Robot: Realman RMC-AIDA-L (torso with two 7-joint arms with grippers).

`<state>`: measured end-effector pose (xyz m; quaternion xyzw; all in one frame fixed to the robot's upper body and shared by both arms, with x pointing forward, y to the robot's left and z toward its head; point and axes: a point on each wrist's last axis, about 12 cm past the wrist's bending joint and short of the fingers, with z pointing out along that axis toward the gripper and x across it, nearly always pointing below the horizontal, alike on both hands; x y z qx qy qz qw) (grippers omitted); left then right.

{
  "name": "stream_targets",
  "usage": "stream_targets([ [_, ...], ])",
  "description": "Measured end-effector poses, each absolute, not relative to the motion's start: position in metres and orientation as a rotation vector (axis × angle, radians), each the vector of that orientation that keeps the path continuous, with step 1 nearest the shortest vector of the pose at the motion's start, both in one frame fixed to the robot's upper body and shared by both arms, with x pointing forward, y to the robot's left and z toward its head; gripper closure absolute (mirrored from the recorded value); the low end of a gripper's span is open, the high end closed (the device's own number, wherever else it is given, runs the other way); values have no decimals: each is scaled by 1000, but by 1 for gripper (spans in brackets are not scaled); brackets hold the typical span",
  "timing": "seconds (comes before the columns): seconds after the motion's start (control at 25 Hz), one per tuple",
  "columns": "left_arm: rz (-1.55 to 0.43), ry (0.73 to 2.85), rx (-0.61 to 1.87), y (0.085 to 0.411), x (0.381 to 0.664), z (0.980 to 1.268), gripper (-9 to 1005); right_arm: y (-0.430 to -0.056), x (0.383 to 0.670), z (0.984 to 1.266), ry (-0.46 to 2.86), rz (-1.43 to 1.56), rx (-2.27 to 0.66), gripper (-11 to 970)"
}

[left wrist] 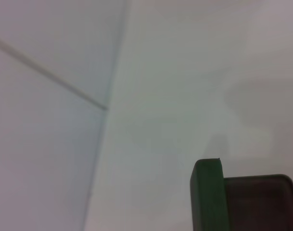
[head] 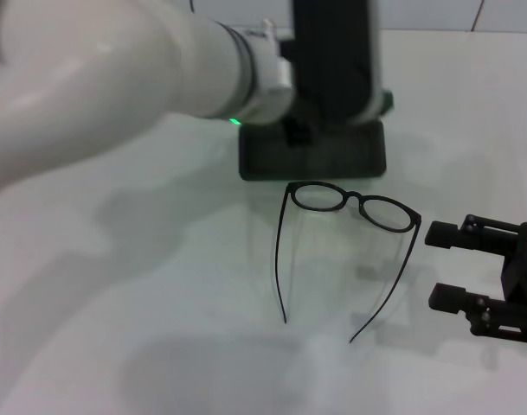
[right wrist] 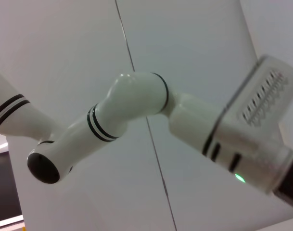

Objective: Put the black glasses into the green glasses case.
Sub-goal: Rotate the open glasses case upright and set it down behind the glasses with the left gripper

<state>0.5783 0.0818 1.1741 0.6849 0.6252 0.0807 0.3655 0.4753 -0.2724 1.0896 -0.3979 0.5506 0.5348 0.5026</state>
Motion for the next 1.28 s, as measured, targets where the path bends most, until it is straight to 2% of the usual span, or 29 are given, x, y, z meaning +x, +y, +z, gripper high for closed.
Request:
stream_targets([
  [0.28,208,1576,1841,60,575,1151,786,-272,474,1087,1338,1296,-946,298],
  [0.72,191,1578,1837,57,574,1147,781,-273,476,1087,1346,1281,-941,299],
  [0.8,174,1576,1826,56,573,1150,720,-273,477,1085,1359,1268,-937,299],
  [0.92,139,1564,1775,54,570,1164,628,-274,480,1083,1396,1242,-936,299],
  [1.04,91,1550,1669,58,561,1186,622,-276,489,1084,1447,1206,-954,300],
  [1.16,12,1532,1503,77,545,1210,617,-277,502,1093,1497,1169,-1014,300],
  [1.28,-10,1495,1427,93,530,1222,614,-277,509,1102,1524,1147,-1069,300],
])
